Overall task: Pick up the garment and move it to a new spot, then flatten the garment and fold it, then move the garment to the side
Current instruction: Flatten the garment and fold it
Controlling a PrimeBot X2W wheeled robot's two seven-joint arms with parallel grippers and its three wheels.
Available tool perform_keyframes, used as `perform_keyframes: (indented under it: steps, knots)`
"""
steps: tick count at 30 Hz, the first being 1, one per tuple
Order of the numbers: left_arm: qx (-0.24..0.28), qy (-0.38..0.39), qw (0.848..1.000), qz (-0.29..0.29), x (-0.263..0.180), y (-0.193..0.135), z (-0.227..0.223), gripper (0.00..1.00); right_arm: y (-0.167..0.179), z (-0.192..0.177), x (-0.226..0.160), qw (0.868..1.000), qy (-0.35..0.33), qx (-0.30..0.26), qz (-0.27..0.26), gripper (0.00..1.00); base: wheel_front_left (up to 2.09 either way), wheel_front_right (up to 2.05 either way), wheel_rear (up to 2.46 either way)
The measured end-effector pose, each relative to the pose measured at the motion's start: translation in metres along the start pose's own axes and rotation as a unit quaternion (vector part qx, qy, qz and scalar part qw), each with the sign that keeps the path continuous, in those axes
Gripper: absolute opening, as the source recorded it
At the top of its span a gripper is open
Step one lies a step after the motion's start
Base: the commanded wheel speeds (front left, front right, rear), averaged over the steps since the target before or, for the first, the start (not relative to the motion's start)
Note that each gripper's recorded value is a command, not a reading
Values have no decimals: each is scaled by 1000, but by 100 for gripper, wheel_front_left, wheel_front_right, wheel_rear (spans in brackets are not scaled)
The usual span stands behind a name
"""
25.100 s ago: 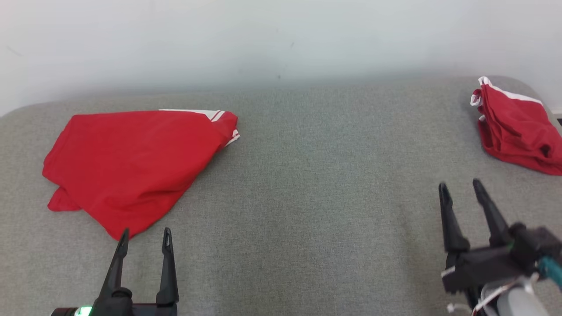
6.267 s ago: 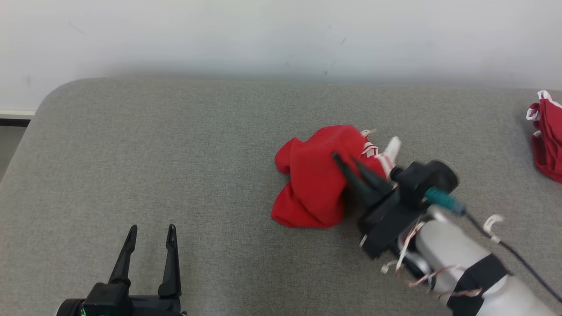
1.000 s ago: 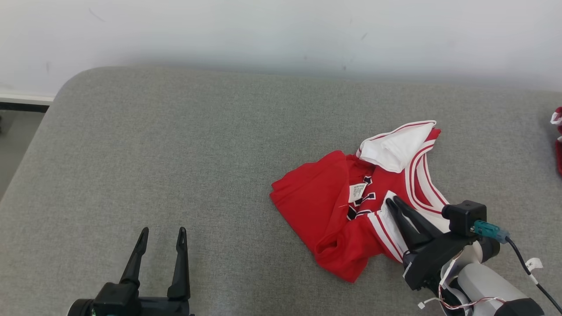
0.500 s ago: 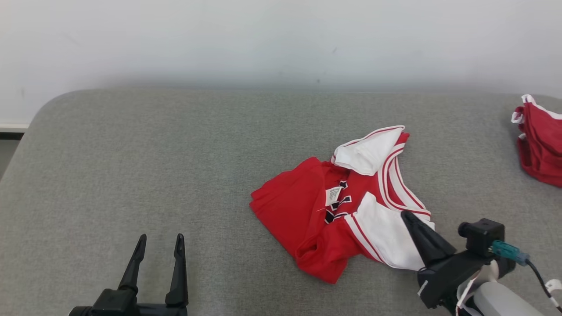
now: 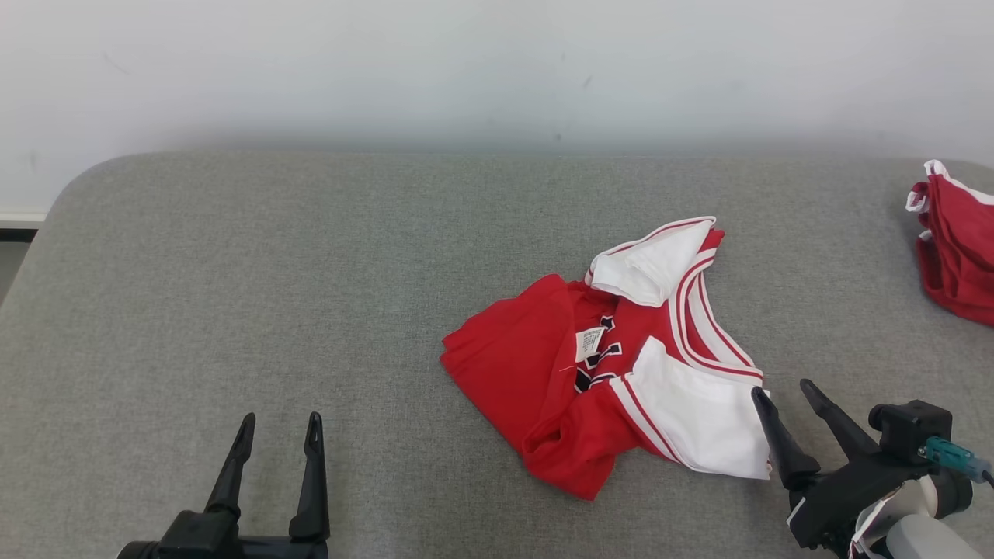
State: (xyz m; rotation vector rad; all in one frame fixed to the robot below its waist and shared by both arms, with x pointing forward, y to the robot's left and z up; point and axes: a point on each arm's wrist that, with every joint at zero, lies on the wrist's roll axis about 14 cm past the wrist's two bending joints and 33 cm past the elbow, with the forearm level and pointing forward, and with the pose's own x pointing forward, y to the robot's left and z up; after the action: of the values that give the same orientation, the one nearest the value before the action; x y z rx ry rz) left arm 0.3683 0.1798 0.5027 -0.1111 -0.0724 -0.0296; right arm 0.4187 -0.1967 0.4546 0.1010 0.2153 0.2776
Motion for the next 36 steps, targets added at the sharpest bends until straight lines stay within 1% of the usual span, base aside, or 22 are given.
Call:
perform_keyframes:
  steps: [7, 12, 13, 14, 15, 19, 26, 33, 36]
  knots:
    - [1, 4, 1000, 6, 1, 6, -3, 100, -6, -22, 3, 999, 37, 19, -20, 100, 0, 0, 0]
    - [4, 6, 1000, 6, 5, 7, -4, 100, -9, -35, 14, 997, 62, 29, -31, 100, 0, 0, 0]
    - [6, 8, 1000, 7, 5, 8, -5, 100, -7, -42, 17, 996, 73, 36, -32, 100, 0, 0, 0]
    - [6, 9, 1000, 8, 5, 9, -6, 100, -5, -45, 18, 996, 77, 38, -31, 13, 0, 0, 0]
    - [7, 10, 1000, 9, 5, 10, -7, 100, -2, -47, 21, 996, 78, 42, -28, 0, 0, 0, 0]
    - [8, 11, 1000, 13, 4, 12, -7, 100, 4, -38, 27, 998, 55, 38, -19, 0, 0, 0, 0]
    - [11, 10, 1000, 10, 6, 10, -7, 100, -3, -22, 23, 999, 26, 13, -18, 0, 0, 0, 0]
    - [8, 6, 1000, -7, 10, -3, -5, 100, -28, 4, 9, 999, -10, -13, -41, 0, 0, 0, 0]
    - [8, 4, 1000, -9, 11, -5, -4, 100, -41, -3, -6, 998, -6, -13, -60, 0, 0, 0, 0]
